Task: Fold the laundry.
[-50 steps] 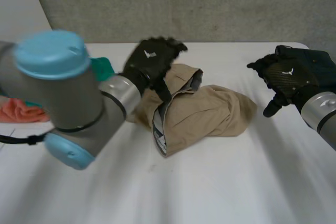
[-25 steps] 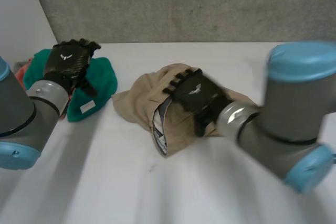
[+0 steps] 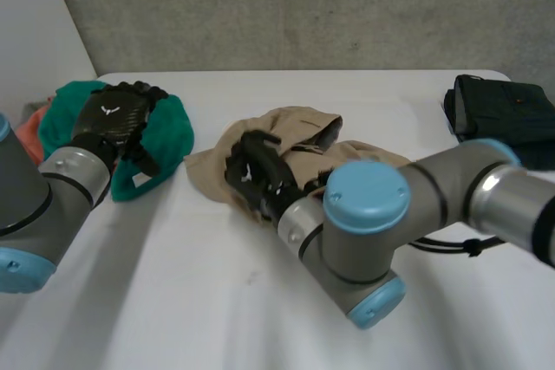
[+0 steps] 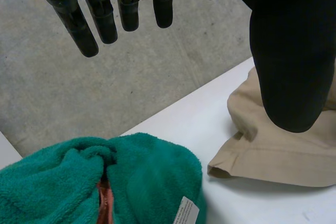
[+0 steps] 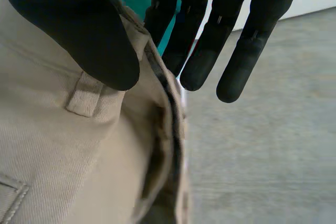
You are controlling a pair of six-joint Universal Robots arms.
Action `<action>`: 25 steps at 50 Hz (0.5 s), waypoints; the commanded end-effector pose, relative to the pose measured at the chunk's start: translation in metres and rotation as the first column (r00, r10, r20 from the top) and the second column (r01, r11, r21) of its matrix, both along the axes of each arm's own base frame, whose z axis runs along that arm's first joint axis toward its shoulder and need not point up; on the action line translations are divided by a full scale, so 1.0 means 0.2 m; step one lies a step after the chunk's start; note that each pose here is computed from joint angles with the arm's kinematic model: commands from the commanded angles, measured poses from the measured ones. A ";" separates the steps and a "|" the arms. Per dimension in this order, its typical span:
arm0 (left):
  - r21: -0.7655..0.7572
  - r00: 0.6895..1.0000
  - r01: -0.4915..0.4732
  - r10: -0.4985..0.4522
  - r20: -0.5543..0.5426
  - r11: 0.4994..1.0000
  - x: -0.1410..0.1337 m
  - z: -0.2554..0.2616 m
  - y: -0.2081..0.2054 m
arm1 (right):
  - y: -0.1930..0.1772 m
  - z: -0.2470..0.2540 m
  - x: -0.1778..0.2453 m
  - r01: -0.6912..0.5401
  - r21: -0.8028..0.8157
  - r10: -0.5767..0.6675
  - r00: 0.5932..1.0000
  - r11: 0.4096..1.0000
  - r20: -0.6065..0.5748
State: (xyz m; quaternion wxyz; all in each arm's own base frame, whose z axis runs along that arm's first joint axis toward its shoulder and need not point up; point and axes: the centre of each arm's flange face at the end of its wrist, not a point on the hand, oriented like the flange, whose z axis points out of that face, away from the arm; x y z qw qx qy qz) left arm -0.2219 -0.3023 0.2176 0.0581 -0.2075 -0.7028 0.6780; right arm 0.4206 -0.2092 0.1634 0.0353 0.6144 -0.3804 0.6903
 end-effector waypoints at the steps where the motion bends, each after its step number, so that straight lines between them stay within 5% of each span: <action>1: 0.047 1.000 0.021 -0.020 -0.018 0.999 -0.03 -0.05 0.06 | -0.03 0.41 -0.09 0.020 0.088 -0.043 0.963 0.996 0.267; 5: 0.097 0.996 0.069 -0.064 -0.057 0.993 -0.10 -0.10 0.14 | -0.04 0.59 -0.18 0.005 0.183 -0.080 0.911 0.983 0.404; 11: 0.166 0.983 0.154 -0.133 -0.129 0.974 -0.24 -0.18 0.22 | -0.06 0.62 -0.31 0.021 0.355 -0.182 0.886 0.935 0.427; 25: 0.222 0.937 0.336 -0.300 -0.181 0.915 -0.63 -0.35 0.30 | 0.04 0.75 -0.41 -0.037 0.463 -0.250 0.802 0.886 0.543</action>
